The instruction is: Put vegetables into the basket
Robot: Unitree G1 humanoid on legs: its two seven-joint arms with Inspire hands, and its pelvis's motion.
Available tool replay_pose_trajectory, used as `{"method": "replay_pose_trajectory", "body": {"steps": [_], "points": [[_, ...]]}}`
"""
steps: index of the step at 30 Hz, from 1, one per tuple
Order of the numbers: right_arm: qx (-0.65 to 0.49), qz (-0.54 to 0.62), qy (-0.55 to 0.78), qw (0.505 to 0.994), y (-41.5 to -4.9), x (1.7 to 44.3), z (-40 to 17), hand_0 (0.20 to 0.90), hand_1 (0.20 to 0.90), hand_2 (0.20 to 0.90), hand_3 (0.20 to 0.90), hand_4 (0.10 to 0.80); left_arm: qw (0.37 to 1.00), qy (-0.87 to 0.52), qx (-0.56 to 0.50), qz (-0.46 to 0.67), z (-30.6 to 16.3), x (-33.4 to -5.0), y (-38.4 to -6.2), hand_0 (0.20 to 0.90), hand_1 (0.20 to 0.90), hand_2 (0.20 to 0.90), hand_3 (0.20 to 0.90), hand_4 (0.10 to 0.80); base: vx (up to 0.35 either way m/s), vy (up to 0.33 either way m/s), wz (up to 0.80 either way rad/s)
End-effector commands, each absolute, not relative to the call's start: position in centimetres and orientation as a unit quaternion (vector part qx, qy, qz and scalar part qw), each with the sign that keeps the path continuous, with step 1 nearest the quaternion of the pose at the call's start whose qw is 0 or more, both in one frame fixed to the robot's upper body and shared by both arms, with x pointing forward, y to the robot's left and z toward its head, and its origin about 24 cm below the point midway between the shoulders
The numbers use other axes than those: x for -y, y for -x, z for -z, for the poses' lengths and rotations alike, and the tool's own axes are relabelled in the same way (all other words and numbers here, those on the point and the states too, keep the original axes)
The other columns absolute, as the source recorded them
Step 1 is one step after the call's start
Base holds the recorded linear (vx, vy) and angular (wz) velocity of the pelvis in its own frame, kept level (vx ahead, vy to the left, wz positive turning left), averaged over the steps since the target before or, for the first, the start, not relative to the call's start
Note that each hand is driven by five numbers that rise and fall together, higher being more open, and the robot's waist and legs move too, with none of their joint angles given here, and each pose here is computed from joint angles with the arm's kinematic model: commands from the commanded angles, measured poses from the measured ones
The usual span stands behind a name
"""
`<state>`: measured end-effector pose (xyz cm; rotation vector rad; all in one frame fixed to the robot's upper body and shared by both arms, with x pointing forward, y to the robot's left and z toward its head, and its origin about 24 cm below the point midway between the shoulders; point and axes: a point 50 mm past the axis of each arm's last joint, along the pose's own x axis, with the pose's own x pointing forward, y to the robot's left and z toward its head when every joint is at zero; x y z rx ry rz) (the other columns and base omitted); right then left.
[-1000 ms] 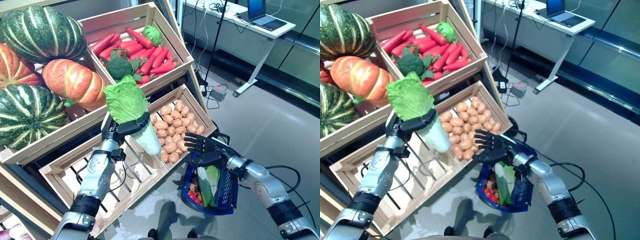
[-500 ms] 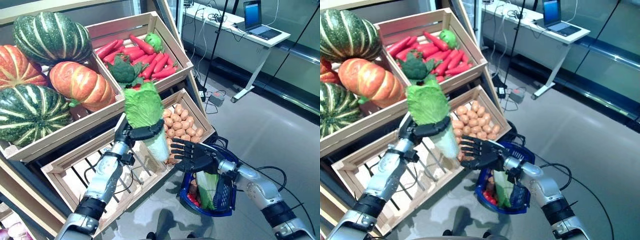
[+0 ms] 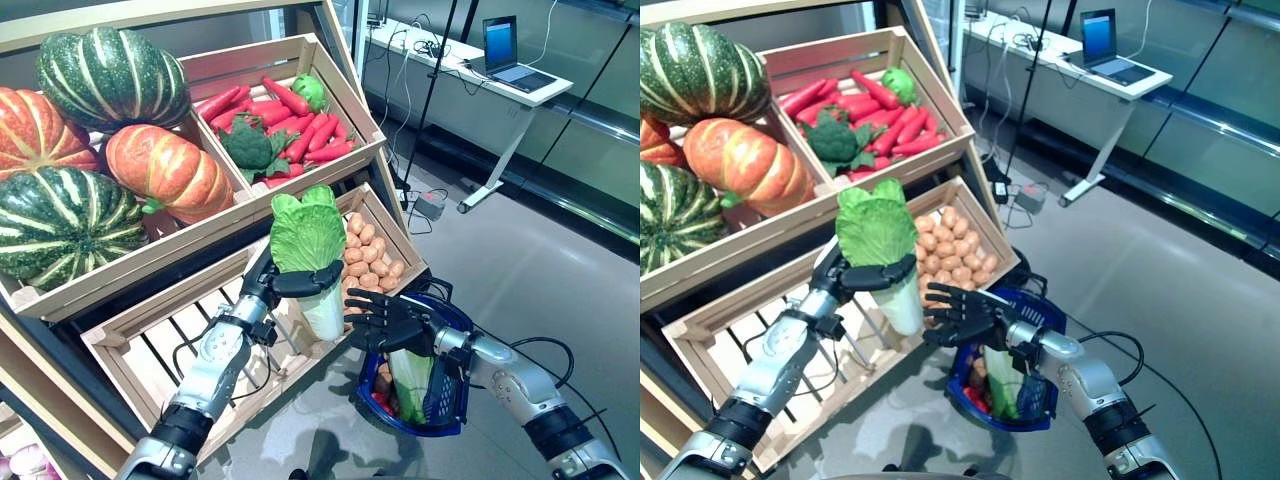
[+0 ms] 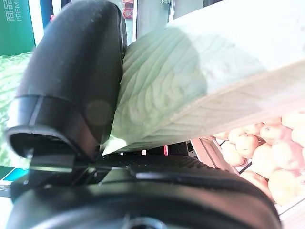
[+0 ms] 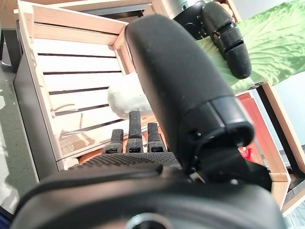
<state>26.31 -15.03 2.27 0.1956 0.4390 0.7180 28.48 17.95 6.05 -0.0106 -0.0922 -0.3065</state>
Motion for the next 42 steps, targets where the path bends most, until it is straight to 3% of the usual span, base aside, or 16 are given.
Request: {"method": "replay_pose_trajectory", "body": {"steps": [1, 14, 31, 36, 42], "points": [[-0.143, -0.379, -0.104, 0.909, -28.4, 12.4, -5.0, 0.900, 0.900, 0.900, 0.900, 0.800, 0.945, 0.039, 0.197, 0.258, -11.8, -13.0, -28.9, 0.300, 0.300, 0.300, 0.300, 0.400, 0.000, 0.000, 0.00], [-0.129, -0.317, -0.010, 0.940, -29.4, 12.5, -4.8, 0.900, 0.900, 0.900, 0.900, 0.800, 0.950, 0.044, 0.193, 0.243, -11.8, -12.8, -29.0, 0.300, 0.300, 0.300, 0.300, 0.400, 0.000, 0.000, 0.00], [-0.117, -0.263, 0.151, 0.946, -30.6, 19.1, -7.7, 0.900, 0.900, 0.900, 0.900, 0.800, 0.955, 0.018, 0.199, 0.218, -12.6, -14.3, -29.5, 0.300, 0.300, 0.300, 0.300, 0.400, -0.021, 0.001, -0.01], [-0.109, -0.270, 0.138, 0.947, -30.7, 19.0, -8.3, 0.900, 0.900, 0.900, 0.900, 0.800, 0.956, 0.021, 0.200, 0.212, -12.7, -14.2, -29.8, 0.300, 0.300, 0.300, 0.300, 0.400, -0.024, 0.003, -0.03], [-0.123, -0.305, 0.025, 0.944, -30.1, 17.0, -6.8, 0.900, 0.900, 0.900, 0.900, 0.800, 0.955, 0.027, 0.202, 0.217, -12.7, -13.6, -29.7, 0.300, 0.300, 0.300, 0.300, 0.400, 0.000, 0.000, 0.00]]}}
